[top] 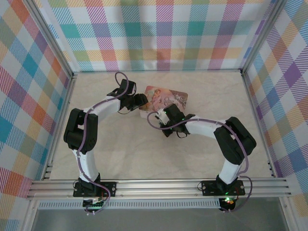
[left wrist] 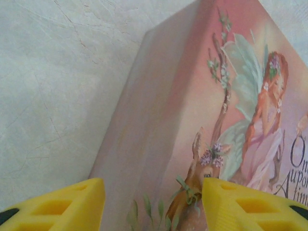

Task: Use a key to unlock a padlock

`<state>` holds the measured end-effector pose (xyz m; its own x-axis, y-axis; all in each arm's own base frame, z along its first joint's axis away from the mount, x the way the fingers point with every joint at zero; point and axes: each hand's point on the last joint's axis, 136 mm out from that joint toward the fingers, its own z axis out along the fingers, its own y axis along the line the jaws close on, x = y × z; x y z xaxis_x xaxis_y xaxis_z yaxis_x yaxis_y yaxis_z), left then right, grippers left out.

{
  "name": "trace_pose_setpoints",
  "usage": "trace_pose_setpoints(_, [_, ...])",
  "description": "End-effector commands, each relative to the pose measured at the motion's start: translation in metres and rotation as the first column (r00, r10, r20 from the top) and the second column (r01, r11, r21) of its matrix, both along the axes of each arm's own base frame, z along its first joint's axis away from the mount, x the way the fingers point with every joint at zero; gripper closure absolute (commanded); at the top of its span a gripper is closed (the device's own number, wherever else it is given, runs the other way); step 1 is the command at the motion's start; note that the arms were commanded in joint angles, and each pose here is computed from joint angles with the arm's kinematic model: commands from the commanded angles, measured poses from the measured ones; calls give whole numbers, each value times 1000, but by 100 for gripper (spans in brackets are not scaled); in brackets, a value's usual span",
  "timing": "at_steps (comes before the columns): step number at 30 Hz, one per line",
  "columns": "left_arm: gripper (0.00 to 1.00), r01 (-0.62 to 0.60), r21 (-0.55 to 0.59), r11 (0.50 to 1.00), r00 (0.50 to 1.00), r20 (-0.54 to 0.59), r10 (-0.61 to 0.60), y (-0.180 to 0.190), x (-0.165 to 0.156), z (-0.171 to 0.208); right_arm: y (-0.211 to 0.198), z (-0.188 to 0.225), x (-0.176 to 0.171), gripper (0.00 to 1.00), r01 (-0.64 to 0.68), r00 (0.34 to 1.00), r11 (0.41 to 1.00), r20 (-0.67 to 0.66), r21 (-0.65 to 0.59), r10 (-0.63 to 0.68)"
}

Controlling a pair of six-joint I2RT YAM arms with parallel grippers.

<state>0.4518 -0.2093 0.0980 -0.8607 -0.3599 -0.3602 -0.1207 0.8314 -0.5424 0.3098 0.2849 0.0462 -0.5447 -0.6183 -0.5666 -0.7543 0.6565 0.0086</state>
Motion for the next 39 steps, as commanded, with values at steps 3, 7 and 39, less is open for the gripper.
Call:
trace_pose_setpoints(3, [45, -15, 3, 1000, 1000, 5, 15, 7, 0, 2, -3, 13, -12, 100, -90, 996, 996, 28, -22, 91])
trace_pose_setpoints(7, [45, -8, -8, 1000, 1000, -1, 8, 4, 0, 0, -2, 12, -12, 100, -110, 993, 993, 41, -51, 112])
trace_pose_setpoints(39, [46, 38, -89, 995, 998, -51, -43, -20, -8, -15, 40, 38, 12, 100, -283, 882, 944, 341, -170, 326])
